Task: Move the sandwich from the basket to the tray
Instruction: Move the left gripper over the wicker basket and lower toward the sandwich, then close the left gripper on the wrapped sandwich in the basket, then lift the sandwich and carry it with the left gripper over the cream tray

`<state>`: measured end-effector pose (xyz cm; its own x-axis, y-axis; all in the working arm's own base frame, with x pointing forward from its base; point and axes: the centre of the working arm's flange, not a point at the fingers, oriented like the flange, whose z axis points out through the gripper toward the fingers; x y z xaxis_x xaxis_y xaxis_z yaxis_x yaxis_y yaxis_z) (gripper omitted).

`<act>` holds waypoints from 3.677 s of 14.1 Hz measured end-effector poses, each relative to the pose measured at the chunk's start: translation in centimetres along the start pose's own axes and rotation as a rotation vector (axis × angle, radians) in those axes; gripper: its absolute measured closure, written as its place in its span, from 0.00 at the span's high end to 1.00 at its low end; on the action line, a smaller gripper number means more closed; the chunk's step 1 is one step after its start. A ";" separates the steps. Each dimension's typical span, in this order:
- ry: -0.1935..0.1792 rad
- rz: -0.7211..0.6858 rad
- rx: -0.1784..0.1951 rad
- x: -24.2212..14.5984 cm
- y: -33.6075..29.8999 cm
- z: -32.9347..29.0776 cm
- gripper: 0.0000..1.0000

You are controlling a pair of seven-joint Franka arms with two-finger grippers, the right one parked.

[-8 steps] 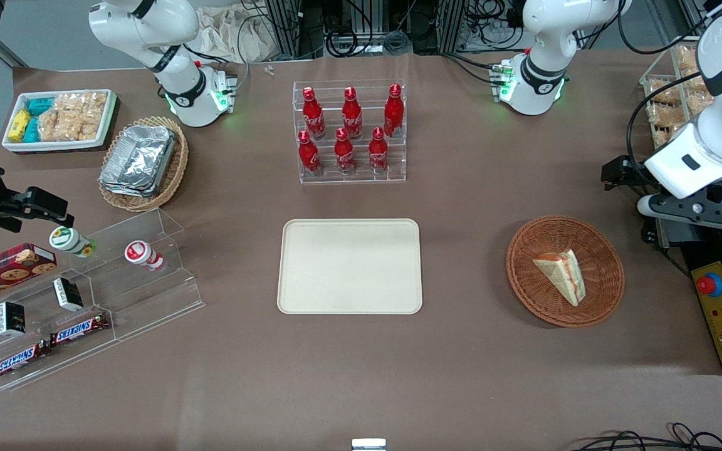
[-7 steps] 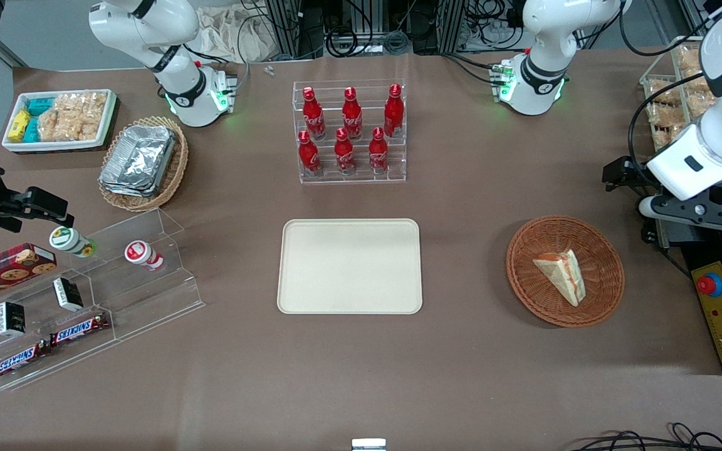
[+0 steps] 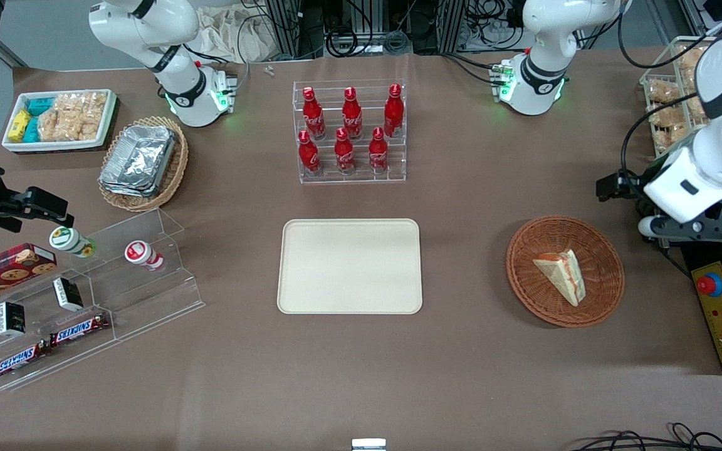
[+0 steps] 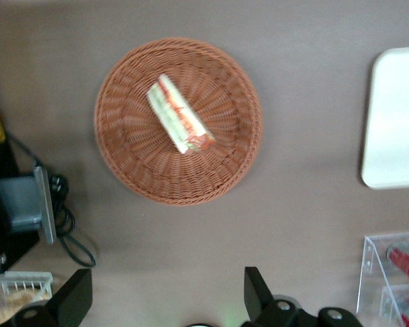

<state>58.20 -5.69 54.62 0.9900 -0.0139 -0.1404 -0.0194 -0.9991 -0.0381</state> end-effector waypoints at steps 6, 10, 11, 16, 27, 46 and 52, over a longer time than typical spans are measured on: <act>0.085 -0.247 0.016 3.4 1.4 9.0 1.00; 0.096 -0.482 -0.007 4.4 1.6 15.6 1.00; 0.089 -0.522 0.007 4.8 1.5 17.1 1.00; 0.084 -0.632 0.045 6.7 1.5 23.0 1.00; 0.095 -0.630 0.068 7.2 0.5 27.7 1.00; 0.039 -0.652 0.193 6.0 4.8 13.3 0.19; -0.084 -0.420 0.020 3.0 9.7 3.3 0.19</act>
<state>60.49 -15.34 50.59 0.8978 0.3981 -0.1883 0.3795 -0.9163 -0.1276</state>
